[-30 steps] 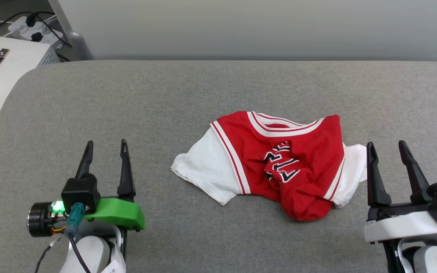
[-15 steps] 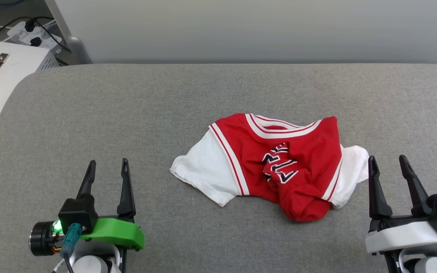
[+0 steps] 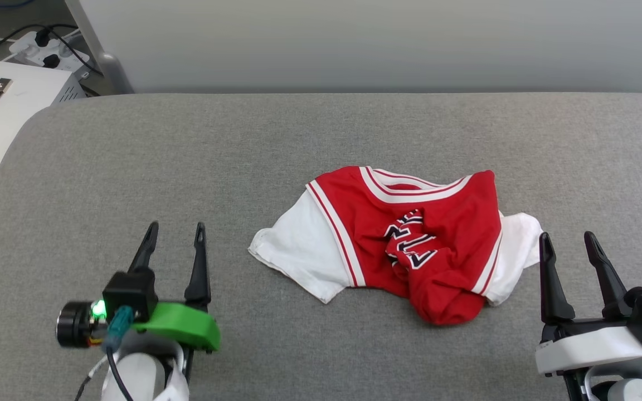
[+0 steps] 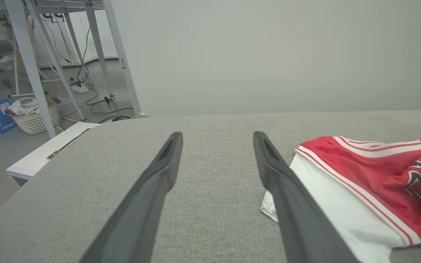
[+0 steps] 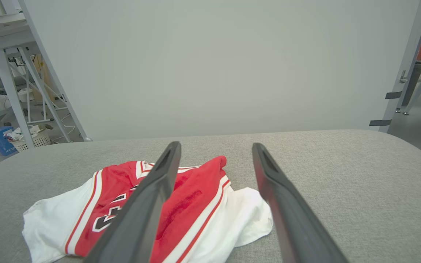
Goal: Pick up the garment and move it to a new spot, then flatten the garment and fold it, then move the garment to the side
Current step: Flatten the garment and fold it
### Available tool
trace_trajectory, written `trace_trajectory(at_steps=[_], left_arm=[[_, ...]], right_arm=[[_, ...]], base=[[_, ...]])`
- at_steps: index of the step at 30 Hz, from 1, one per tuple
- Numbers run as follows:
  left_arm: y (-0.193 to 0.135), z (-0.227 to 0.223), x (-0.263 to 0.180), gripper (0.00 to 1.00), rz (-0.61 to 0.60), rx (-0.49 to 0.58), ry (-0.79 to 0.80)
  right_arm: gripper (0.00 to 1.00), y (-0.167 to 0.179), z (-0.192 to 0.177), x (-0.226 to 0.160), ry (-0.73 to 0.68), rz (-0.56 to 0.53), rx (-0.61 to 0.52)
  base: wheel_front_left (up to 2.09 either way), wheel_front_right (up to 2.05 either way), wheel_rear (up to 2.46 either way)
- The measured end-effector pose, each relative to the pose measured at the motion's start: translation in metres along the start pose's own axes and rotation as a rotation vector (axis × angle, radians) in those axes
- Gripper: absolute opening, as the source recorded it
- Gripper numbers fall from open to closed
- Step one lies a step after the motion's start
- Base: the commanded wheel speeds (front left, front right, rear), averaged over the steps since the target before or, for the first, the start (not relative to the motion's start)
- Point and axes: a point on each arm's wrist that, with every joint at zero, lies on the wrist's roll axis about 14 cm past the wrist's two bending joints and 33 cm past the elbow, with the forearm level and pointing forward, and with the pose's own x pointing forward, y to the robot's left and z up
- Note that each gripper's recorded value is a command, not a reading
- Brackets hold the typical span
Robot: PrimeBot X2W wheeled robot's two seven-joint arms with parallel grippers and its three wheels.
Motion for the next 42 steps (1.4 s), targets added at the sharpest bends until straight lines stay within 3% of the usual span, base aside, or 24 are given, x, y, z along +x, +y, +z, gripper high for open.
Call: trace_trajectory(at_steps=[5,11,17,27,38,42], left_arm=[[-0.013,0.035,0.041,1.0,-0.093,0.027,-0.1],[-0.03,0.036,0.086,1.0,-0.21,0.078,-0.044],[-0.07,0.009,0.109,1.0,-0.386,0.089,0.226],[-0.084,-0.065,0.08,1.0,-0.578,0.151,0.766],[-0.078,-0.137,0.039,1.0,-0.656,0.179,1.101],[-0.076,-0.151,0.039,1.0,-0.658,0.197,1.137]], right_arm=[[1.0,-0.002,0.0,0.002,-0.001,-0.005,-0.002],[1.0,-0.012,0.002,0.007,-0.012,-0.033,-0.012],[1.0,-0.019,-0.001,0.011,-0.004,-0.052,-0.018],[1.0,-0.028,-0.01,0.019,0.013,-0.072,-0.023],[1.0,-0.04,-0.02,0.027,0.036,-0.102,-0.036],[1.0,-0.043,-0.023,0.027,0.043,-0.113,-0.031]], base=[[0.0,0.0,0.0],[0.0,0.0,0.0],[0.0,0.0,0.0],[0.0,0.0,0.0],[0.0,0.0,0.0],[0.0,0.0,0.0]])
